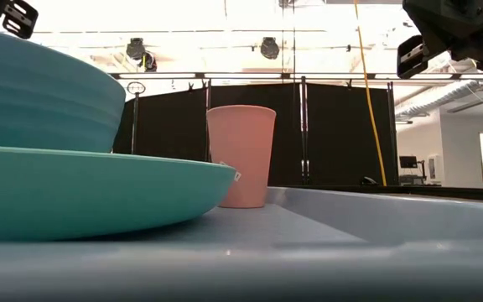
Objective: Set up tray
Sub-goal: Return to Home Position
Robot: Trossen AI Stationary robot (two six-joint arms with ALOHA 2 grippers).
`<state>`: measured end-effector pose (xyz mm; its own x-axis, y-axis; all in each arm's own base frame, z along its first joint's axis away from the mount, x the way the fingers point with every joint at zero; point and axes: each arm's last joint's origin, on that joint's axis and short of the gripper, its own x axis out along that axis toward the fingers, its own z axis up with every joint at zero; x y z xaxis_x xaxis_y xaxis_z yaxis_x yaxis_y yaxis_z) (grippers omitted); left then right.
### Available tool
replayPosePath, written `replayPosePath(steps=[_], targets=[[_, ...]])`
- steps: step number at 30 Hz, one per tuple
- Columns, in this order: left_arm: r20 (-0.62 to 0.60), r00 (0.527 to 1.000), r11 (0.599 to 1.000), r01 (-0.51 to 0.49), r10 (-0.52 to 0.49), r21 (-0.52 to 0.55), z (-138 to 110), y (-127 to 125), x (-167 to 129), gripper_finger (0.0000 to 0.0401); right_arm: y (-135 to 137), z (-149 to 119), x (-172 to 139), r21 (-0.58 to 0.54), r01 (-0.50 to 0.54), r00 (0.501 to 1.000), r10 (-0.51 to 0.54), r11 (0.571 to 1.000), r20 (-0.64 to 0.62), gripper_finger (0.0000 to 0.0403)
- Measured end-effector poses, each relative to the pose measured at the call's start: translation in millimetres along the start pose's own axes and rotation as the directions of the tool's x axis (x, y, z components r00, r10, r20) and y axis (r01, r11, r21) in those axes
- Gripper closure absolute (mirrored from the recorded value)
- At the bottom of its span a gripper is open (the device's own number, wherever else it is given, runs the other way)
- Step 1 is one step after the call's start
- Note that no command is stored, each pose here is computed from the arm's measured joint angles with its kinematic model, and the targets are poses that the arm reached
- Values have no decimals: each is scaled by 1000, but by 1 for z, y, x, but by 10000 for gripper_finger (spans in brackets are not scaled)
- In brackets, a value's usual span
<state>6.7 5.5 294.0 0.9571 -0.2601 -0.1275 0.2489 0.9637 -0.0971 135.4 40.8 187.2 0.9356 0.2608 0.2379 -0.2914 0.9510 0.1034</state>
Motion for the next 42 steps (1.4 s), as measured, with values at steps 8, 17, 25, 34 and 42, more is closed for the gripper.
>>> replayPosePath(steps=[8,17,25,34,42], targets=[[4,1000,1000,1,-1,-1,0,0,0,360,0,0,0,0,0,1000,0,1000,0,403],[4,1000,1000,1,-1,-1,1,0,0,355,0,0,0,0,0,1000,0,1000,-1,403],[4,1000,1000,1,-1,0,1,0,0,354,0,0,0,0,0,1000,0,1000,-1,403],[5,1000,1000,2,-2,0,1,0,0,354,0,0,0,0,0,1000,0,1000,-1,403],[5,1000,1000,2,-2,0,1,0,0,354,0,0,0,0,0,1000,0,1000,-1,403]])
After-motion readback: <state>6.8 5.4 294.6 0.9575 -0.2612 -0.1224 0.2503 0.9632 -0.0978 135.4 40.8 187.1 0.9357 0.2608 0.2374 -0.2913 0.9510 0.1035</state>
